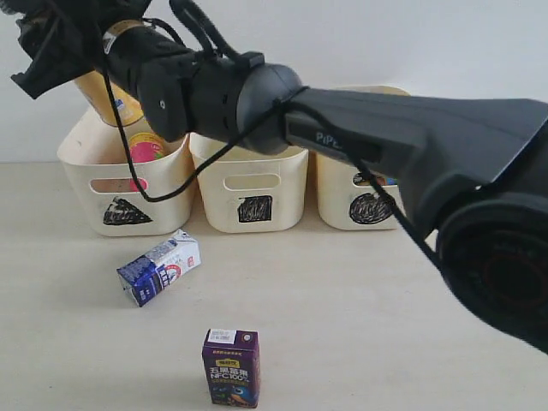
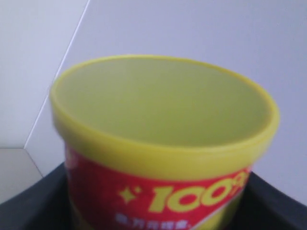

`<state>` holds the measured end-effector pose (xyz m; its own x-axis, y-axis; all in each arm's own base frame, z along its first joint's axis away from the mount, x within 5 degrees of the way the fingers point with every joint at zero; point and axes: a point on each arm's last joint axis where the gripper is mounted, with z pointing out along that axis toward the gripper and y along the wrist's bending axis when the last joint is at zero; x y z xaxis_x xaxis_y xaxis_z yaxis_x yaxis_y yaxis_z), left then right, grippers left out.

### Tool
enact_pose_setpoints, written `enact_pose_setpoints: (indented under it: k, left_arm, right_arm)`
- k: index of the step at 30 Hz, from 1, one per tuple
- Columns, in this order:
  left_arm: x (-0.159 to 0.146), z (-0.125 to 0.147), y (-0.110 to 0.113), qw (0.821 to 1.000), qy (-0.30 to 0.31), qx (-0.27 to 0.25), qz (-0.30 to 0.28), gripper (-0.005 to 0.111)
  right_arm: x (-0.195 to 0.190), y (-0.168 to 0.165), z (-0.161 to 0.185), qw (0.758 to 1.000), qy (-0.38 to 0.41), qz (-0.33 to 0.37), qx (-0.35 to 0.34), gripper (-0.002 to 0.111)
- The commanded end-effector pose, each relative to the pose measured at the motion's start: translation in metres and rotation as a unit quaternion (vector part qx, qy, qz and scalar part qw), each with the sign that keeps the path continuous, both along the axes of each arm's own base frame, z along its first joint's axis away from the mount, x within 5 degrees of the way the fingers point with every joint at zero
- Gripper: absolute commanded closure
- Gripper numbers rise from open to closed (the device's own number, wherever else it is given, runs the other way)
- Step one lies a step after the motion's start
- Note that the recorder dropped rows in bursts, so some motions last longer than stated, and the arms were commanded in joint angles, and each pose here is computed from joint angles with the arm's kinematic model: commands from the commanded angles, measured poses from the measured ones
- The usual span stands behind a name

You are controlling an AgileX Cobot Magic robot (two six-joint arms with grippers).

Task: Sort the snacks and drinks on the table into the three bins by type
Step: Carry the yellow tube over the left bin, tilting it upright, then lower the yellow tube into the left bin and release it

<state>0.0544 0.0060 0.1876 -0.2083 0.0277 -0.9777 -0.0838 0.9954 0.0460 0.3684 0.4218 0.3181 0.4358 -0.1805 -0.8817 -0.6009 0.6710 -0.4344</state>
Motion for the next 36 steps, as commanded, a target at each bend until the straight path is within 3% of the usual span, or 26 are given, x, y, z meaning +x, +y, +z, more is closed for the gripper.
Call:
enact_pose_setpoints:
  k: [1, 8, 16, 19, 28, 31, 36]
  left_arm:
    - [0.0, -0.001, 0.0, 1.0, 0.001, 0.003, 0.0, 0.102]
    - [0.0, -0.001, 0.0, 1.0, 0.001, 0.003, 0.0, 0.102]
    - [0.0, -0.001, 0.0, 1.0, 0.001, 0.003, 0.0, 0.102]
    - [0.0, -0.001, 0.0, 1.0, 0.001, 0.003, 0.0, 0.102]
    - [0.0, -0.001, 0.0, 1.0, 0.001, 0.003, 0.0, 0.102]
    - [0.0, -0.001, 0.0, 1.0, 0.001, 0.003, 0.0, 0.102]
    - [0.0, -0.001, 0.0, 1.0, 0.001, 0.003, 0.0, 0.102]
  right_arm:
    - [0.011, -0.001, -0.017, 0.999, -0.018, -0.012, 0.033, 0.108]
    - [0.036, -0.015, -0.042, 0.995, 0.046, -0.021, 0.081, 0.108]
    - [0.047, -0.02, -0.057, 0.995, 0.061, -0.03, 0.072, 0.107]
    - [0.048, -0.019, -0.067, 0.995, 0.068, -0.031, 0.066, 0.094]
    - [0.05, -0.017, -0.077, 0.994, 0.081, -0.03, 0.063, 0.032]
    - [0.049, -0.018, -0.071, 0.994, 0.079, -0.029, 0.066, 0.026]
    - [0.046, -0.02, -0.059, 0.994, 0.089, -0.027, 0.056, 0.026]
